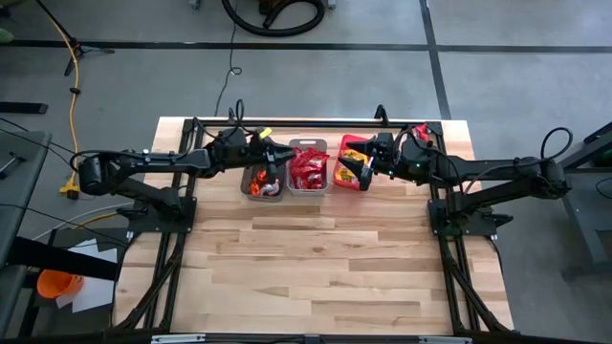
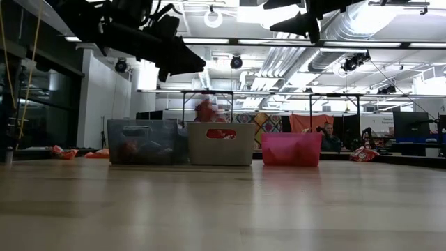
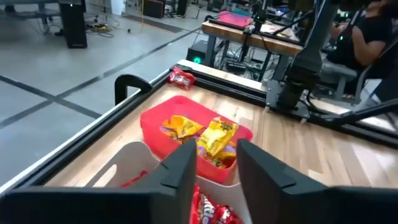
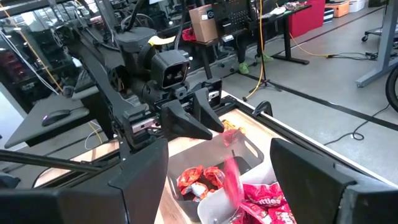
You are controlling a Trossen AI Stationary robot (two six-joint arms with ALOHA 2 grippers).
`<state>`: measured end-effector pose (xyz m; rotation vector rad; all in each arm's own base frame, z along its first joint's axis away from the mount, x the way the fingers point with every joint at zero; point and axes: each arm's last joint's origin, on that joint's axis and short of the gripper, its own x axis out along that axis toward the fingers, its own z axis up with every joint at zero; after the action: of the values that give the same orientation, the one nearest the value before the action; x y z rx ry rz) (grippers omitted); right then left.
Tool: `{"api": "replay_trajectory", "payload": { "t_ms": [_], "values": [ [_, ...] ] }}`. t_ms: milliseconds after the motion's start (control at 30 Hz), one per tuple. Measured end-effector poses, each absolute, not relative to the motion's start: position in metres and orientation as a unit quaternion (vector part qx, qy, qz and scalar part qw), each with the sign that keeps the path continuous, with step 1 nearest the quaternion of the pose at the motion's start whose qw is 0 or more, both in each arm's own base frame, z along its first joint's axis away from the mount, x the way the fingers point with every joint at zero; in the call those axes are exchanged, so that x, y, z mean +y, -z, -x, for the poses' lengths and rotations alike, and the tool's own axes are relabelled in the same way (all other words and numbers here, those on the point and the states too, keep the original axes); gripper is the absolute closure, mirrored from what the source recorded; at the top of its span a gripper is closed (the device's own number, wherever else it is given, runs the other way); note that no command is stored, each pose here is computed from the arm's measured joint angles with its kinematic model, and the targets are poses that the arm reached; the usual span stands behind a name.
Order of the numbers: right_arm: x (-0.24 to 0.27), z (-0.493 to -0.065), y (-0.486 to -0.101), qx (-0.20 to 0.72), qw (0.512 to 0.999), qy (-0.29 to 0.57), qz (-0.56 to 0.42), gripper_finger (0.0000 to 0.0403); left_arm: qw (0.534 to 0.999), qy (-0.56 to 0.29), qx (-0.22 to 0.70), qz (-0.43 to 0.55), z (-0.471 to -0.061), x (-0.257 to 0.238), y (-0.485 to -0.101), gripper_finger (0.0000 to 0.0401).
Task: Sort candy
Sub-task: Put the top right red candy into the gray bin
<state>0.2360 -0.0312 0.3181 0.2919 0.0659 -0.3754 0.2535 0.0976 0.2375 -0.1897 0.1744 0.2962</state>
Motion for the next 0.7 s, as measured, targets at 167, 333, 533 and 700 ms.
{"api": "replay_trajectory", "payload": {
  "t_ms": [167,333,533,700],
  "values": [
    [-0.031,-0.236,-0.318,0.033,0.971,0.185,-0.145,0.0126,0.98,-0.148,0.064,0.117,-0.255,0.098,-0.244,0.0241],
    [-0.031,-0.236,-0.321,0.028,0.973,0.174,-0.146,0.0126,0.979,-0.139,0.004,0.146,-0.259,0.099,-0.28,0.0206],
    [-0.03,-0.236,-0.354,-0.013,0.98,0.153,-0.128,0.0126,0.986,-0.061,-0.087,0.129,-0.25,0.088,-0.344,0.0201],
    [-0.033,-0.233,-0.376,-0.027,0.978,0.171,-0.115,0.0126,0.986,-0.025,-0.108,0.126,-0.241,0.072,-0.358,0.0201]
  ]
}}
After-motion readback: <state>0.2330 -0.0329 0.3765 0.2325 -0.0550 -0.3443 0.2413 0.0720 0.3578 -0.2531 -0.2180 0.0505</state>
